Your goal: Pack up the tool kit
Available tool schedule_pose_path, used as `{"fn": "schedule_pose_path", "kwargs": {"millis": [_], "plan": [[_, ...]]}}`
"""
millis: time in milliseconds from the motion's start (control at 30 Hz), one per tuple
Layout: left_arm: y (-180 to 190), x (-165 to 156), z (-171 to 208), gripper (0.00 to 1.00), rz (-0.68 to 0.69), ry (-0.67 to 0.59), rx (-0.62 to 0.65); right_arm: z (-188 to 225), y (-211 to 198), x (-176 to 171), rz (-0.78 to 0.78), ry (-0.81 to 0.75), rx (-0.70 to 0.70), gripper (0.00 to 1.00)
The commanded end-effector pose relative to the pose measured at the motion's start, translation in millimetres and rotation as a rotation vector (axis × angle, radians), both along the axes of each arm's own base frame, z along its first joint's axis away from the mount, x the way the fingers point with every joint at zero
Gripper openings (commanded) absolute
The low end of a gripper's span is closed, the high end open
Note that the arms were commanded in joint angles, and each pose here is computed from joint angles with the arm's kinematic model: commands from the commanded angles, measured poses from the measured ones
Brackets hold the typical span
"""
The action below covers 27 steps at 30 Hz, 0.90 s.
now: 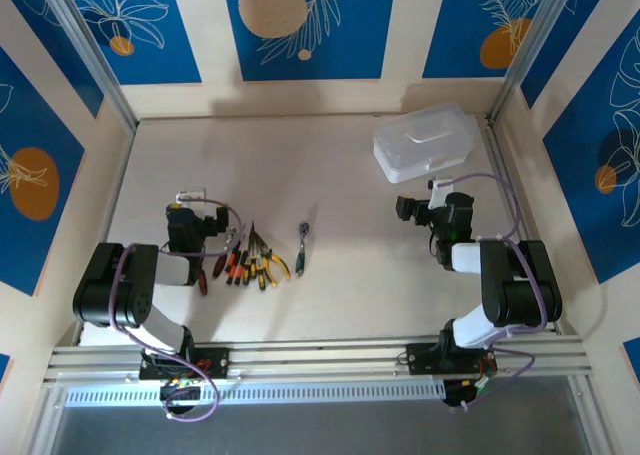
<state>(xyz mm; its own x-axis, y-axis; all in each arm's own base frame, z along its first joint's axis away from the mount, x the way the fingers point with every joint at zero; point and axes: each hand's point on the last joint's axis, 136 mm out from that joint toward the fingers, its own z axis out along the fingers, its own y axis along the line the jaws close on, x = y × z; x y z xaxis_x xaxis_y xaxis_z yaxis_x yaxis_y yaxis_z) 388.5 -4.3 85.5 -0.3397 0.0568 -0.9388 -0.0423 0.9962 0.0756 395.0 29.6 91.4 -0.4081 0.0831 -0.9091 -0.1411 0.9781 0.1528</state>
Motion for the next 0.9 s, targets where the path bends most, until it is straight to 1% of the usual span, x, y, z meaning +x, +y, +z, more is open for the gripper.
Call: {"fn": "schedule_pose_path", "kwargs": {"millis": [0, 133, 233, 867], "plan": [[-2.0, 5.4, 8.2, 1.00, -0.001, -0.027, 0.013, 2.4, 3.8, 0.6, 0.016, -0.018, -0.004, 0.99], [-2.2, 6.0, 8.1, 1.00, -0.003, -0.025, 0.013, 2.5, 3.3, 0.7, 0.015, -0.018, -0.004, 0.99], [-7.4, 6.7, 7.2, 1.00, -0.035, -0.018, 0.013, 3.4, 3.4, 1.3, 0.015, -0.021, -0.004, 0.99], [-7.9, 7.4, 6.6, 1.00, -0.037, -0.014, 0.015, 2.5, 3.6, 1.3, 0.016, -0.016, -0.003, 0.99]]}}
